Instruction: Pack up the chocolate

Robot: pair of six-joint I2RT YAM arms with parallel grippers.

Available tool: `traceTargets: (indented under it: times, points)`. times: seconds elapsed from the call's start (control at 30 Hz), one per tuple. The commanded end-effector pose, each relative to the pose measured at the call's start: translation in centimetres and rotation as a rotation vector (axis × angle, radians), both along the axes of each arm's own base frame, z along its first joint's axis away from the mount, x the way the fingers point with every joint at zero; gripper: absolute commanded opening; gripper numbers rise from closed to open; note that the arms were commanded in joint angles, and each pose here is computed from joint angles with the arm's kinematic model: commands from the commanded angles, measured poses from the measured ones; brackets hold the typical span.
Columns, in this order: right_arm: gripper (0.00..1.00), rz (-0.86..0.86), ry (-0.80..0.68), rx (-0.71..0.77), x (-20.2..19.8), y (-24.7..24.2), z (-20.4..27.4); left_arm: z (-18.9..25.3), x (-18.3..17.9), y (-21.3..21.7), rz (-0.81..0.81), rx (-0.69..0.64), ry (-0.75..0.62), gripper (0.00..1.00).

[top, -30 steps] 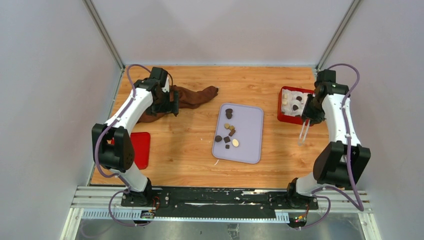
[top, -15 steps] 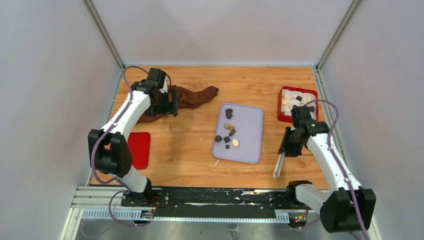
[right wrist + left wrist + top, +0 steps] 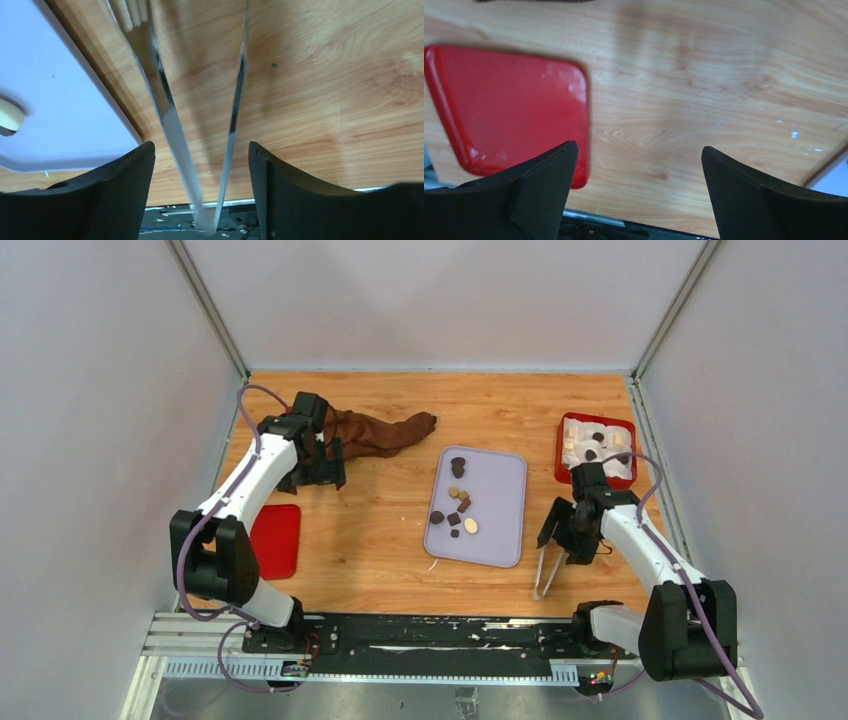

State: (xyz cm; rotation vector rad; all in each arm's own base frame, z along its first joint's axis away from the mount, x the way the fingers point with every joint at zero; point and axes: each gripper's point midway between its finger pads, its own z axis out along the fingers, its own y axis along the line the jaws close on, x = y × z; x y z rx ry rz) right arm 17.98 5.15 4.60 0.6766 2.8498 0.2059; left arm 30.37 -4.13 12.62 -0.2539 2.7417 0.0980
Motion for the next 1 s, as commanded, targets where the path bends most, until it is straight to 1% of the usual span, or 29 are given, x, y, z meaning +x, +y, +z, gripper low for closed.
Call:
traceTargets:
  times: [0.0,0.13,0.23,0.37,0.43,0.53,0.6,0.67,0.77,0.87,0.93,0.97]
  points:
    - [0.75,0.020,-0.062,-0.068,1.5,-0.9,1.1,-0.1,-2.7,3.5,0.127,0.106,0.060,1.00]
    - [0.75,0.033,-0.065,-0.093,1.5,-1.3,1.4,-0.1,-3.8,5.8,0.223,0.126,0.069,1.00]
    - [0.75,0.031,-0.102,-0.110,2.0,-1.6,2.3,0.0,-4.5,7.3,0.293,0.156,0.058,1.00]
    - [0.75,0.033,-0.182,-0.146,3.2,-2.3,4.5,0.0,-5.7,9.3,0.377,0.244,0.042,1.00]
    - [0.75,0.046,-0.206,-0.152,3.7,-2.3,5.4,-0.1,-6.2,10.1,0.366,0.291,0.042,1.00]
    - [0.75,0.066,-0.224,-0.147,4.2,-2.2,6.2,-1.8,-6.2,9.4,0.265,0.265,0.096,0.97]
    - [0.75,0.077,-0.228,-0.137,4.5,-1.9,6.4,-3.1,-6.5,8.9,0.249,0.244,0.133,0.93]
    - [0.75,0.081,-0.226,-0.126,4.6,-1.7,6.4,-4.8,-6.8,7.7,0.243,0.174,0.168,0.89]
    - [0.75,0.077,-0.234,-0.117,4.8,-1.6,6.6,-6.8,-6.6,6.1,0.232,0.084,0.179,0.82]
    - [0.75,0.086,-0.240,-0.087,4.6,-1.0,6.9,-8.1,-6.3,5.8,0.226,0.073,0.181,0.72]
    - [0.75,0.085,-0.244,-0.085,4.5,-1.0,6.9,-8.9,-6.1,5.7,0.221,0.070,0.191,0.62]
    - [0.75,0.087,-0.242,-0.086,4.4,-1.0,6.9,-9.3,-6.1,5.9,0.228,0.078,0.202,0.59]
